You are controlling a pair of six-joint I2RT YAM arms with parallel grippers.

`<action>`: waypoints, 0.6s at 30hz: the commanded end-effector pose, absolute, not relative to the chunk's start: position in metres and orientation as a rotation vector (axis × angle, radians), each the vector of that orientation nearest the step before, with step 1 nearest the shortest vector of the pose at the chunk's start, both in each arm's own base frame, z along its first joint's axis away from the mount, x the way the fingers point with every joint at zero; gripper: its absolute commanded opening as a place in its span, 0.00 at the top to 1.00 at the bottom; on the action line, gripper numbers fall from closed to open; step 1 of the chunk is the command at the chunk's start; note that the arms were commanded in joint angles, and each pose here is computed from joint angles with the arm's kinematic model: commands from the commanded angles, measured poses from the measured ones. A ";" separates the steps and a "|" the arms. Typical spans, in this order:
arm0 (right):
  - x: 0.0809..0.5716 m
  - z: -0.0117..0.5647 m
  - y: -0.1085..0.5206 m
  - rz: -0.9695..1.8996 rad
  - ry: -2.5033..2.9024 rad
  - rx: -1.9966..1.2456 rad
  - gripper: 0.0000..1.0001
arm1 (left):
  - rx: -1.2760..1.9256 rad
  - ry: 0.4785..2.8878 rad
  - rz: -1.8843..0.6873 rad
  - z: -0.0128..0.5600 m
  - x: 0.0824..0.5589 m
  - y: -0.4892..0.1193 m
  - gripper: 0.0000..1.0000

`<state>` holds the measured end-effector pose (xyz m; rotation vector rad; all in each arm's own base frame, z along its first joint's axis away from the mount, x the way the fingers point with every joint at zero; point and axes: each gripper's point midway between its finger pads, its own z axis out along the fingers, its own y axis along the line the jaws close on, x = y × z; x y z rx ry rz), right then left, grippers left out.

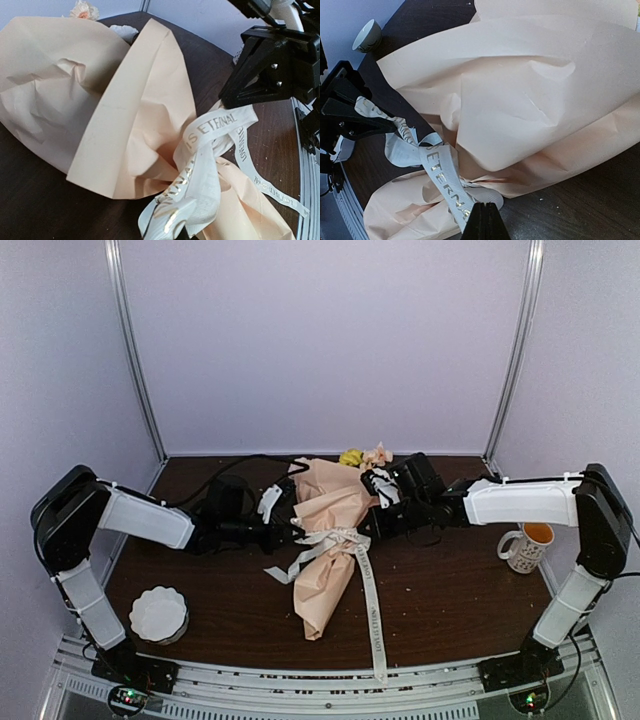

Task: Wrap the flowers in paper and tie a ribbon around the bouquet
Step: Cross the half-tied ribbon over the folded bouquet.

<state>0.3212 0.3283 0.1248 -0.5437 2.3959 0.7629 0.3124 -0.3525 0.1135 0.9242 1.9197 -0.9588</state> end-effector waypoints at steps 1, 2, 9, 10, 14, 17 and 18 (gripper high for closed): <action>0.331 0.140 0.324 0.793 2.345 -0.392 1.00 | 0.869 1.958 -0.923 0.115 0.320 -0.338 1.00; 0.330 0.140 0.325 0.801 2.345 -0.384 1.00 | 0.866 1.963 -0.923 0.114 0.319 -0.337 1.00; 0.333 0.138 0.328 0.869 2.348 -0.323 1.00 | 0.872 2.002 -0.891 0.104 0.317 -0.331 1.00; 0.333 0.137 0.330 0.876 2.347 -0.322 1.00 | 0.876 2.005 -0.888 0.104 0.317 -0.331 1.00; 0.330 0.129 0.338 0.917 2.354 -0.315 1.00 | 0.907 1.996 -0.912 0.105 0.316 -0.336 1.00; 0.327 0.122 0.345 0.930 2.374 -0.324 1.00 | 0.897 1.998 -0.907 0.105 0.318 -0.336 1.00; 0.327 0.121 0.346 0.932 2.376 -0.320 1.00 | 0.891 2.000 -0.903 0.105 0.319 -0.335 1.00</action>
